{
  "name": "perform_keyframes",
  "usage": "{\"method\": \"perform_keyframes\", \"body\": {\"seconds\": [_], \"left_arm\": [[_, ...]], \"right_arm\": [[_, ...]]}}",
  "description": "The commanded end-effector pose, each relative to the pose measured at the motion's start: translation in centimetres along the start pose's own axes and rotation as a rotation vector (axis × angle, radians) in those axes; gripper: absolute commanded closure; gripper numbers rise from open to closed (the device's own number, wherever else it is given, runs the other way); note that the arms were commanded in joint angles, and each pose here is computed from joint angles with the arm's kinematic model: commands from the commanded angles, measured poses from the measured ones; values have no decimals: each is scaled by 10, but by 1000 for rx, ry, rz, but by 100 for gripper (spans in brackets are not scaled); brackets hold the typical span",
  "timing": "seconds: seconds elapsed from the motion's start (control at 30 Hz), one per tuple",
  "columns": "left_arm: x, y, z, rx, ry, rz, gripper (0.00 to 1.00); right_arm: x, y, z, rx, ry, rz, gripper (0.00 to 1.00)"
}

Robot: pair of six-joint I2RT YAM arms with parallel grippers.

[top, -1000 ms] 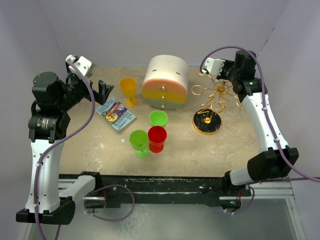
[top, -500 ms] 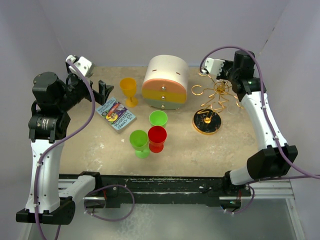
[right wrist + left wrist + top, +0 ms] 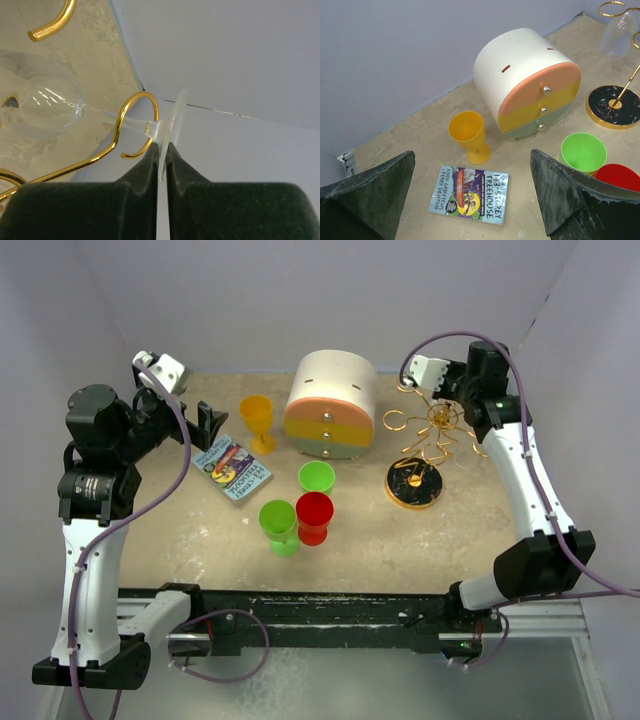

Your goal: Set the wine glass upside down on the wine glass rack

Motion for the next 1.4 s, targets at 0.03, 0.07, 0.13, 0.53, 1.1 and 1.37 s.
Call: {"method": "perform_keyframes", "body": {"seconds": [0.03, 0.07, 0.13, 0.53, 1.1, 1.37], "left_arm": [[10, -3, 2, 4, 41, -51, 1], [10, -3, 2, 3, 42, -50, 1], [10, -3, 2, 4, 41, -51, 1], [10, -3, 2, 4, 43, -51, 1], [10, -5, 2, 8, 44, -52, 1], [10, -5, 1, 6, 45, -54, 1]], "right_arm": [[4, -3, -9, -45, 35, -13, 92], [5, -3, -9, -42, 35, -14, 91], [5, -2, -7, -36, 33, -15, 91], [3, 1, -3, -29, 32, -10, 84], [6, -4, -7, -48, 42, -29, 66], [8, -12, -14, -79, 50, -48, 65]]}}
Point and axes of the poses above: each gripper's point midway between its finger pads, its own y axis out along the fingers, its own z axis along the line the jaws close on, x = y × z, the point moved 4 cm from there along -y, back along the fingers, and after that the axes turned 2 degrees about y, right-handed, at the moved point
